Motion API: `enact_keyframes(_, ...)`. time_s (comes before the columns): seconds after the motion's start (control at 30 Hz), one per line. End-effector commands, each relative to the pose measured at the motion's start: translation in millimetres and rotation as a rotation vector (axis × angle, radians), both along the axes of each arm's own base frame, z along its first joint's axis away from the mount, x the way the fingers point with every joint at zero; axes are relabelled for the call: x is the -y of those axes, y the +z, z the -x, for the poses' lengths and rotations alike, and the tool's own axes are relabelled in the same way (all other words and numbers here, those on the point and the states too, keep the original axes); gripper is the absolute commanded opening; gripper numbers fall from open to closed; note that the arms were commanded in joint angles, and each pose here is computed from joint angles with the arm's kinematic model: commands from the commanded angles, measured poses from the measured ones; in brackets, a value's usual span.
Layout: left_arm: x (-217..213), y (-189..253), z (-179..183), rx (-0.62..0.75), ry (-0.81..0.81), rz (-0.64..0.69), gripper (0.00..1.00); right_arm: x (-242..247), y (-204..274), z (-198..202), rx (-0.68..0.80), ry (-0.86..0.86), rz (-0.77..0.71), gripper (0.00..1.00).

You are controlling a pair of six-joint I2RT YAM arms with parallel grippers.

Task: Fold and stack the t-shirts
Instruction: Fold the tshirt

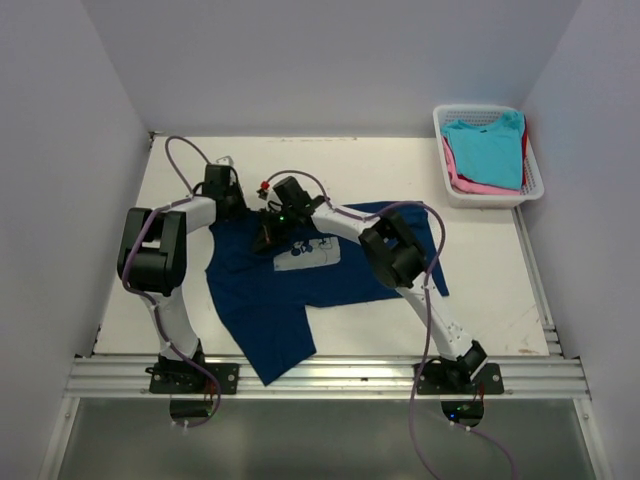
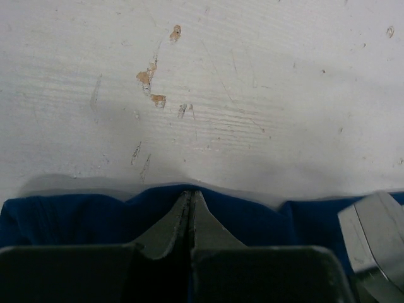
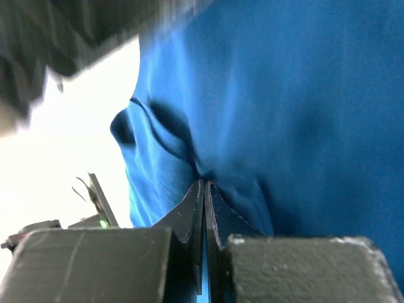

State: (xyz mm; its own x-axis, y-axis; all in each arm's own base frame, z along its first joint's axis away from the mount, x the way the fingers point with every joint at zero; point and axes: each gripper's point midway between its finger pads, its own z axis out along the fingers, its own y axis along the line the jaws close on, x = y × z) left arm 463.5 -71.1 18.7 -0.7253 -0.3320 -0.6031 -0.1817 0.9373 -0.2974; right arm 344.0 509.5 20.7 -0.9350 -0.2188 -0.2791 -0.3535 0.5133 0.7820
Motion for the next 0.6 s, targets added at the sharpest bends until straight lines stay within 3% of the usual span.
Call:
enact_keyframes(0.0,-13.0,-23.4,12.3,-0.069,0.028,-0.013,0.00,21.8,14.1,36.3,0.043,0.056,0.103,0.00)
enact_keyframes(0.2,-16.1,-22.6,10.0,-0.066,0.036,-0.008,0.00,58.7,17.7,84.6,0.076,0.137,0.236,0.00)
enact_keyframes(0.37,-18.0,-22.2,8.8,-0.067,0.037,-0.009,0.00,79.4,43.1,109.5,0.100,0.167,0.265,0.00)
enact_keyframes(0.57,-19.1,-22.8,9.5,-0.071,0.040,-0.007,0.00,75.2,83.9,86.2,0.243,0.099,0.233,0.00)
